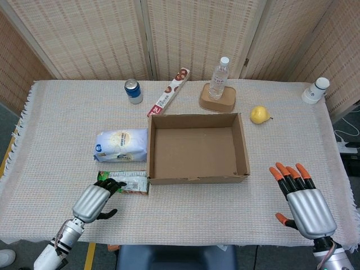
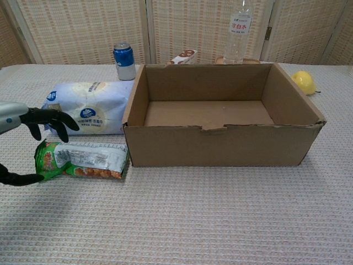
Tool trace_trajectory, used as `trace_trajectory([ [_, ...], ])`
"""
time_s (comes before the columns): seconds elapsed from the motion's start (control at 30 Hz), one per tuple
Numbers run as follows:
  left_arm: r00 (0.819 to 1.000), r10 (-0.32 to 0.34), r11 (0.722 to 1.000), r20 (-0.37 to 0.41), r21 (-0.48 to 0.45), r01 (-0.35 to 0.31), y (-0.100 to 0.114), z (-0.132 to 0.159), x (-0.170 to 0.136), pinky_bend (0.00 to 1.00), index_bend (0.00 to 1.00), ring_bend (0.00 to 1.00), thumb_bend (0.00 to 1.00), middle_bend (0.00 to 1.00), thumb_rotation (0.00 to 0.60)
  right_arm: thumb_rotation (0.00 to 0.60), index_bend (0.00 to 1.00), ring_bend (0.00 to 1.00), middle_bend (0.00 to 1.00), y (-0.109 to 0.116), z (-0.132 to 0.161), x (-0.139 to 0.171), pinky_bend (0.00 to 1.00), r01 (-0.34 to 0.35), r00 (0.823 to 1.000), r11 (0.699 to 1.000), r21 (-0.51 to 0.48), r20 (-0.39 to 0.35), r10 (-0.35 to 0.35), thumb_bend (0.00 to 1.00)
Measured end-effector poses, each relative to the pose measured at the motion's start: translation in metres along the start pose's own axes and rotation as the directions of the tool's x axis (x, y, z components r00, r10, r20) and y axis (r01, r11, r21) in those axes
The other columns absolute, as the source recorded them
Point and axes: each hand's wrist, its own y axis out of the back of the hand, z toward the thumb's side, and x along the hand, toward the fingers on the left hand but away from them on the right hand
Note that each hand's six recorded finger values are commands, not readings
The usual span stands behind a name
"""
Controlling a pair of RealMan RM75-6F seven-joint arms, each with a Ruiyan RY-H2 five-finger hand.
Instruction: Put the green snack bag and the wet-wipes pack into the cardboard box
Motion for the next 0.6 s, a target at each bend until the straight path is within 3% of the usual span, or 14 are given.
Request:
trace_trajectory([
  [0.27, 0.999, -0.039, 0.997, -0.006, 0.071, 0.039, -0.020, -0.004, 0.032, 0.30, 0.21, 0.17, 0.23, 0.27, 0.600, 0.600, 0.06, 0.00, 0.03, 0.004, -0.004, -0.001, 0.00, 0.008, 1.000, 1.000, -0.004, 0.012, -0.008, 0.02],
  [0.6, 0.999, -0.026, 0.988, -0.030, 0.152, 0.030, -0.015, -0.019, 0.059, 0.27, 0.20, 0.15, 0.23, 0.24, 0.600, 0.600, 0.07, 0.00, 0.03, 0.004, -0.010, -0.005, 0.00, -0.002, 1.000, 1.000, -0.007, 0.031, 0.002, 0.02],
])
